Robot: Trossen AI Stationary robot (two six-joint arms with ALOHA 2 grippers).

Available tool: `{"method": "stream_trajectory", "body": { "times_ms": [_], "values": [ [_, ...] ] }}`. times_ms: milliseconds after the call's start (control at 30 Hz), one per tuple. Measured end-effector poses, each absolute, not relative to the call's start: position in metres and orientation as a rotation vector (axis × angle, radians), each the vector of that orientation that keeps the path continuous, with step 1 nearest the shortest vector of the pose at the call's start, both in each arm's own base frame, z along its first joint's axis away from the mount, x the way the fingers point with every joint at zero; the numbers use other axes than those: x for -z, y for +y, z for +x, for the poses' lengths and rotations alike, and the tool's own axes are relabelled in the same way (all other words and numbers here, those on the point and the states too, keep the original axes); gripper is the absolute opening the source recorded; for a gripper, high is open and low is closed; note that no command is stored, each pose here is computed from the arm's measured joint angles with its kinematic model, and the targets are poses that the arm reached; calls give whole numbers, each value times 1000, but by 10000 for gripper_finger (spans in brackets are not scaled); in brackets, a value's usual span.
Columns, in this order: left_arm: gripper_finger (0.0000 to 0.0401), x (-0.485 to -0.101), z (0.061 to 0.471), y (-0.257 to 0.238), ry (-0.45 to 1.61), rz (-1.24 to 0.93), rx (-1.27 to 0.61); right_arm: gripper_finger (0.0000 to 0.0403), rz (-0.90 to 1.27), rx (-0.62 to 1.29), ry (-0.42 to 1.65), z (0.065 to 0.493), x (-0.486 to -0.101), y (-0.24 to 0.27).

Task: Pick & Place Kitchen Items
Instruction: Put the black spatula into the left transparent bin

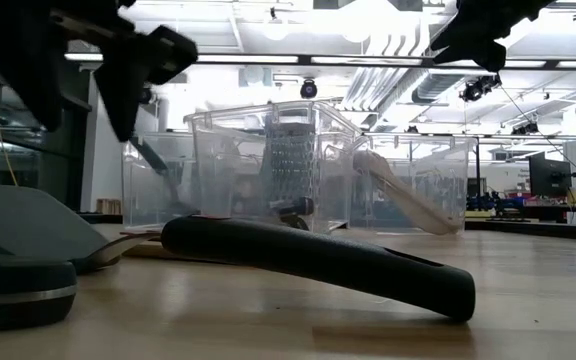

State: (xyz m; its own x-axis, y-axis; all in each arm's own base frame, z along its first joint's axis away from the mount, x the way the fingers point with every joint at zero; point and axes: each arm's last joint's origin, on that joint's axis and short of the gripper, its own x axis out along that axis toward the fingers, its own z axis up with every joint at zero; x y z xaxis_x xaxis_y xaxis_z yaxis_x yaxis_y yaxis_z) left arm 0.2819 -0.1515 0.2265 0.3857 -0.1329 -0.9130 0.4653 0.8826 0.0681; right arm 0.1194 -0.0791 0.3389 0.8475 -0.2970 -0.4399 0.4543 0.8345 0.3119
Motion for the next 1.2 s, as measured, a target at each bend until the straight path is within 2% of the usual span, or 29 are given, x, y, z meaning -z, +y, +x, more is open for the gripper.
{"method": "stream_trajectory", "body": {
  "times_ms": [200,667,1200],
  "values": [
    [198,-229,290,-155,1019,370,430,137,477,386,409,120,-337,-76],
    [198,-203,318,-173,899,354,468,137,584,216,541,130,-329,-43],
    [198,-167,325,-187,950,378,444,137,565,229,608,134,-325,-4]
  ]
}}
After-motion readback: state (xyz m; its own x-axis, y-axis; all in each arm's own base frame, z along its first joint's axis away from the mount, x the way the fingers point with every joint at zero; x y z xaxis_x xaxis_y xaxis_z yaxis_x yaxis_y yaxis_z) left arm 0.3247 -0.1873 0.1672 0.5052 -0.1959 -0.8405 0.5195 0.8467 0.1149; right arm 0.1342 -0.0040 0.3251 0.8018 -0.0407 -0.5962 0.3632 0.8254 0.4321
